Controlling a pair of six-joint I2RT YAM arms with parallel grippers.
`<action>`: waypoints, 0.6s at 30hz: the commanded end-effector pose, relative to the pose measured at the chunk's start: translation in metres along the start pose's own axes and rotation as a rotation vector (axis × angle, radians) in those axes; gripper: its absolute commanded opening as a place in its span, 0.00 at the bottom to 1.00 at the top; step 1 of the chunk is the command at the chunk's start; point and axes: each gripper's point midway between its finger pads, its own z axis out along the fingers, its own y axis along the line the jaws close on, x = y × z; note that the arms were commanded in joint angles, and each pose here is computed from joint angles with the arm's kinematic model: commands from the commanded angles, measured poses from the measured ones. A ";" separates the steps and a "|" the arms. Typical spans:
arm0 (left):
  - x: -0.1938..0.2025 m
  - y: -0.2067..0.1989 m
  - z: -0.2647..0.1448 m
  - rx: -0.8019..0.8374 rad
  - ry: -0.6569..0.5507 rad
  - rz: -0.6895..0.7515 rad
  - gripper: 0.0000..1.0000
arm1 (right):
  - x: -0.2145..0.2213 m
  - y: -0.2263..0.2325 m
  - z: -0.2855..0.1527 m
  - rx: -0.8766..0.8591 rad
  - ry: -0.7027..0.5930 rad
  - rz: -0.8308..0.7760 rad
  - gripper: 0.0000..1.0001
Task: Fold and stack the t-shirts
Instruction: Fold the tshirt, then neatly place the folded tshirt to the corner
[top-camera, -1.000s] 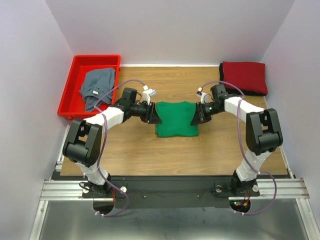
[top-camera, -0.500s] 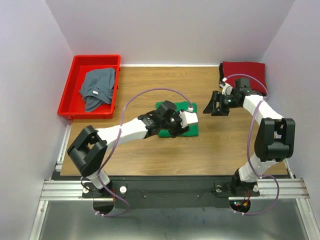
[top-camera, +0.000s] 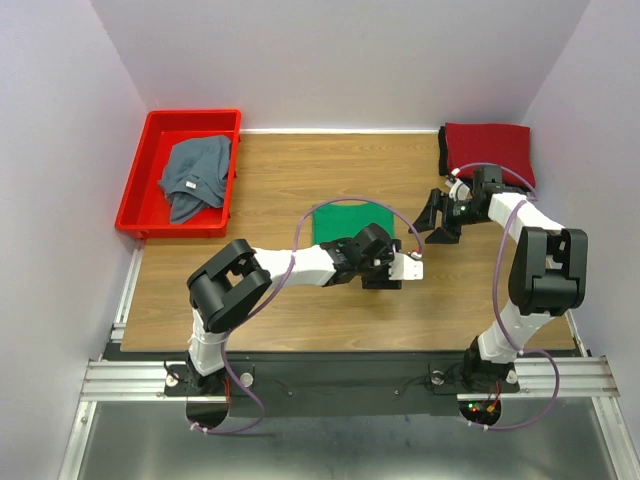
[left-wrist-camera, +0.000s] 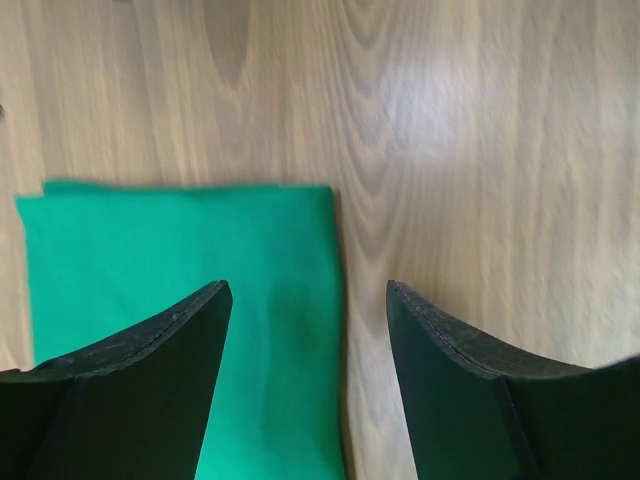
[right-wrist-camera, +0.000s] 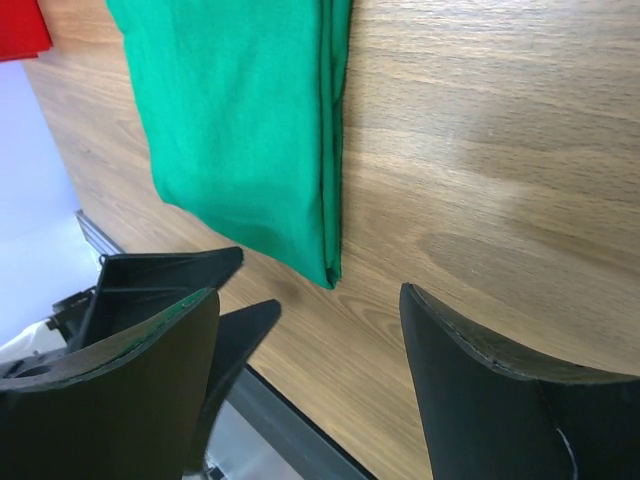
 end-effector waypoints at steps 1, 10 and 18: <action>-0.029 0.022 0.008 -0.055 -0.067 0.069 0.72 | -0.005 0.001 -0.002 -0.018 -0.011 0.025 0.80; -0.016 0.002 0.025 0.036 -0.056 0.129 0.51 | -0.001 -0.007 0.006 -0.023 -0.007 0.098 0.83; -0.024 0.015 0.024 0.067 -0.108 0.023 0.09 | 0.010 -0.011 0.018 -0.070 -0.010 0.149 0.89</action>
